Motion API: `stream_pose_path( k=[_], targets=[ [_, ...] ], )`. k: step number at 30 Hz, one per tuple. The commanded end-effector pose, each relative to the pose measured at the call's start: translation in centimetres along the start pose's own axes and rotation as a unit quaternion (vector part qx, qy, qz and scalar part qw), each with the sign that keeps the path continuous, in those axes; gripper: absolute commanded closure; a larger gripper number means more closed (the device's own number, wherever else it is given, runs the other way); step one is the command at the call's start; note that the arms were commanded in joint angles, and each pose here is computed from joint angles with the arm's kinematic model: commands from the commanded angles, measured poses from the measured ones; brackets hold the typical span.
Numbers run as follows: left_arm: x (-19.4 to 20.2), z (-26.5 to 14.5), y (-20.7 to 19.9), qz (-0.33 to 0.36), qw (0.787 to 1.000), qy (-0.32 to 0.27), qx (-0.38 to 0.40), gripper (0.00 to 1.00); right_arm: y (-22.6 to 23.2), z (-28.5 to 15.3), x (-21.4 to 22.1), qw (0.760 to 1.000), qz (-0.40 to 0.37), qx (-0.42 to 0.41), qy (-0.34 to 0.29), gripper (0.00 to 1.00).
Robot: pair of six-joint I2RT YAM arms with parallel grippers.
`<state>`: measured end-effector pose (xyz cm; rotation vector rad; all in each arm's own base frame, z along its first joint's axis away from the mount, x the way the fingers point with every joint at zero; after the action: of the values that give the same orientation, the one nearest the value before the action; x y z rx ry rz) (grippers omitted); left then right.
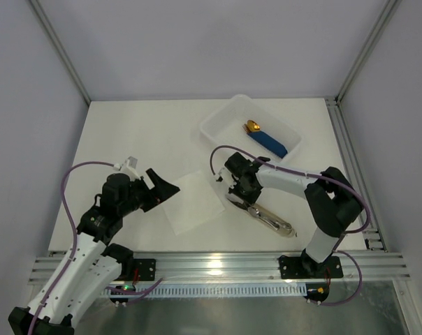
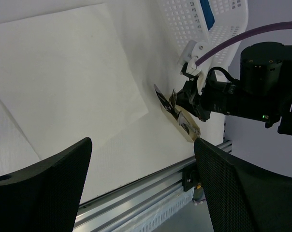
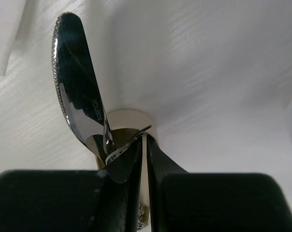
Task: Place the utensils on the paper napkin and roll it up
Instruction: Move the container to the center of the board.
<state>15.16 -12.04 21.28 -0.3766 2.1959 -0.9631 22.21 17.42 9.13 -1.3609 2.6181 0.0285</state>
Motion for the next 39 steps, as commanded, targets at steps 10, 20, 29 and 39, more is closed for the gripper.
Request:
stream_pose_path(
  k=[10,20,29,39],
  targets=[
    [-1.1,-1.0,-1.3,0.018,1.000,-0.021,0.015,0.12,-1.0,0.0,-4.9,0.997,0.032,0.010,-0.063,0.89],
    [-1.1,-1.2,-1.2,0.018,1.000,-0.022,0.008,0.12,-2.2,-0.9,-8.4,0.993,0.063,0.033,-0.092,0.84],
    [-1.0,-1.3,-1.0,0.016,1.000,-0.021,0.006,0.12,-3.0,-7.0,-8.2,0.979,0.079,0.084,-0.168,0.72],
    [-1.1,-1.5,-1.2,0.019,0.999,-0.025,0.008,0.12,-1.1,-7.3,-0.7,0.985,0.075,0.084,-0.130,0.68]
  ],
)
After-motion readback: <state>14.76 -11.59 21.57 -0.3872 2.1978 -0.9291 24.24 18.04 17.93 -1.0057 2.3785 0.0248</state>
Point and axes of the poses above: each gripper's point midway between its finger pads, its own z axis out along the fingers, its own y axis along the line the jaws close on, x = y × z, the point moved 7 cm from there along -z, back along the fingers, and after that the axes turned 2 degrees about z, right-handed, at the moved point
